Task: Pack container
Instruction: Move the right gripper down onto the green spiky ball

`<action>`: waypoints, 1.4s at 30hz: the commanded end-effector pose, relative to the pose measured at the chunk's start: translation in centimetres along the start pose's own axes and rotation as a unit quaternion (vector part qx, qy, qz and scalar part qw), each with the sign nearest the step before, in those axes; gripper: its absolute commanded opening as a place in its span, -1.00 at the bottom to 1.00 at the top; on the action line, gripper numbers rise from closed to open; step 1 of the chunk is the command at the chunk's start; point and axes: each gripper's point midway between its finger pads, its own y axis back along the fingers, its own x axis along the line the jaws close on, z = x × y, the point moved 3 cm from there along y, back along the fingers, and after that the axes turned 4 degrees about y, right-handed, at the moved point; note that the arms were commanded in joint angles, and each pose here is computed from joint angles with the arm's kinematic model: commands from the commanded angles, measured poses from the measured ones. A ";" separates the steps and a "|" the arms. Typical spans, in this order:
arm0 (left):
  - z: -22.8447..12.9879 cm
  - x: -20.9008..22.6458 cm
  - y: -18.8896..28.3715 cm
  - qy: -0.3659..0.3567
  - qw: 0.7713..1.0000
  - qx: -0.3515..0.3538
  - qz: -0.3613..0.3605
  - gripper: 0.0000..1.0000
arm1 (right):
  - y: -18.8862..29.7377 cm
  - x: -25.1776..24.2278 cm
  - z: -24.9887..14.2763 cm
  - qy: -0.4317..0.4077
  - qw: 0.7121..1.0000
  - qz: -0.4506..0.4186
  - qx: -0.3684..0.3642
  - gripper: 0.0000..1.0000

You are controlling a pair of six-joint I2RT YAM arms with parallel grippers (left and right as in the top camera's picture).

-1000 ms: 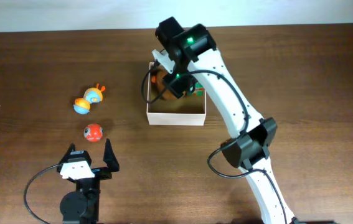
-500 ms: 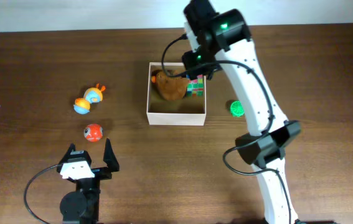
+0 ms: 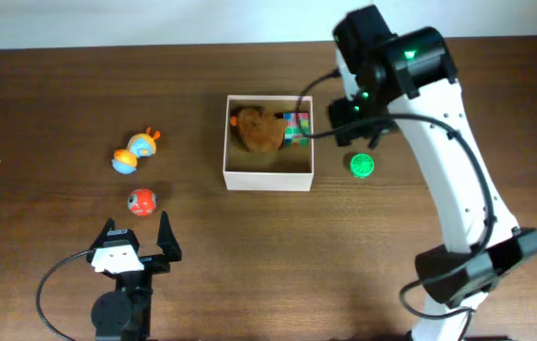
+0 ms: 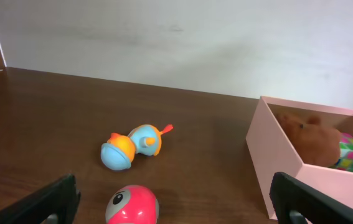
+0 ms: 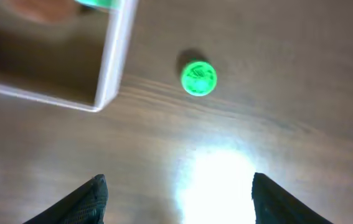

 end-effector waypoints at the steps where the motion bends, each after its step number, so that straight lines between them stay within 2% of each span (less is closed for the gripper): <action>1: 0.1 0.2 0.0 -0.007 1.000 -0.003 0.004 0.99 | -4.2 -2.3 -0.4 -0.054 0.998 -0.013 0.043 0.38; 7: 0.1 0.2 0.0 -0.007 1.000 -0.003 0.004 0.99 | -11.1 -4.4 -0.6 -0.121 0.989 0.058 0.057 0.76; 14: 0.1 0.2 0.0 -0.007 1.000 -0.003 0.004 0.99 | -14.2 -5.8 -0.5 -0.150 0.983 0.101 0.036 0.73; 23: 0.1 0.2 0.0 -0.007 1.000 -0.003 0.004 0.99 | -16.4 -4.5 0.0 -0.140 0.985 0.102 0.019 0.63; 42: 0.1 0.2 0.0 -0.007 1.000 -0.003 0.004 0.99 | -22.5 -4.0 -1.0 -0.143 0.985 0.097 0.021 0.60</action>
